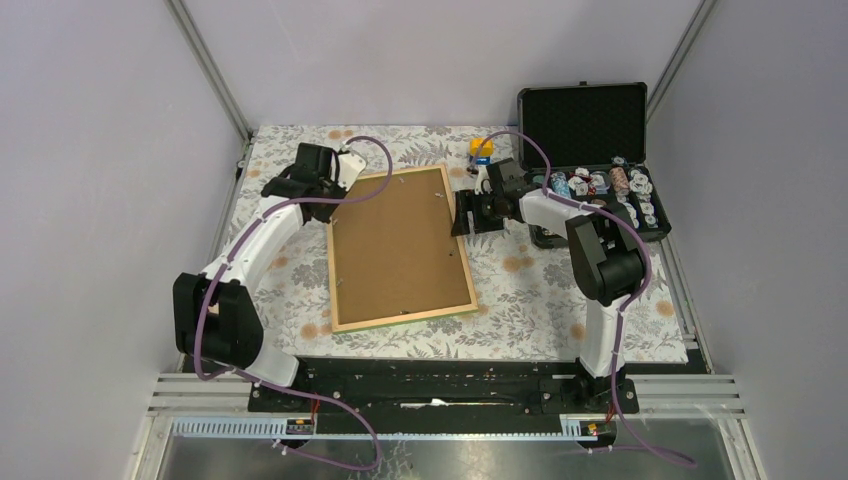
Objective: Take the photo out of the frame
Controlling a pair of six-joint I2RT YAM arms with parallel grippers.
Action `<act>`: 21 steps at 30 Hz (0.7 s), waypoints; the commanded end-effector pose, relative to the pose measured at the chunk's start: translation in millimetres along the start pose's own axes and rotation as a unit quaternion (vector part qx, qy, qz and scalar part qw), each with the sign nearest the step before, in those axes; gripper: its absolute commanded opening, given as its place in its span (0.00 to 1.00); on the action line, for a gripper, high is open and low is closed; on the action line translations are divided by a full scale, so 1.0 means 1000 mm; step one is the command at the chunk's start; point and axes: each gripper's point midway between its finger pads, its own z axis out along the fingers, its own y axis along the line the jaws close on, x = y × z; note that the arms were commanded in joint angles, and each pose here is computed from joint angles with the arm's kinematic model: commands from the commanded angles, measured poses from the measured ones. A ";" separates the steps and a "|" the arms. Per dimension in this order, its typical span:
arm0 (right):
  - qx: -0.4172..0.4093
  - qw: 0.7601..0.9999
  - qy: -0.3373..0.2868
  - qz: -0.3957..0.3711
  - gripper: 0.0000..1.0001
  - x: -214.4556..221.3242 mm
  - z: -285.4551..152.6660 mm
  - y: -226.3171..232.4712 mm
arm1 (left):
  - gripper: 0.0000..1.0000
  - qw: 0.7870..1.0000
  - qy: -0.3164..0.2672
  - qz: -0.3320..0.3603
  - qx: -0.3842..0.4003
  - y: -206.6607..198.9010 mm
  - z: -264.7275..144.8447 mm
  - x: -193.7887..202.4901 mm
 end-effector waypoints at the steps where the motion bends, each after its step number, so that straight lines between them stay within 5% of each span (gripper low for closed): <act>1: -0.014 1.000 0.005 0.008 0.77 0.005 0.005 0.001 | 0.00 0.999 -0.011 0.024 -0.025 0.011 -0.011 -0.003; 21: -0.007 0.999 0.021 0.024 0.69 0.018 0.015 -0.006 | 0.00 0.995 0.042 0.084 -0.029 0.002 0.029 -0.002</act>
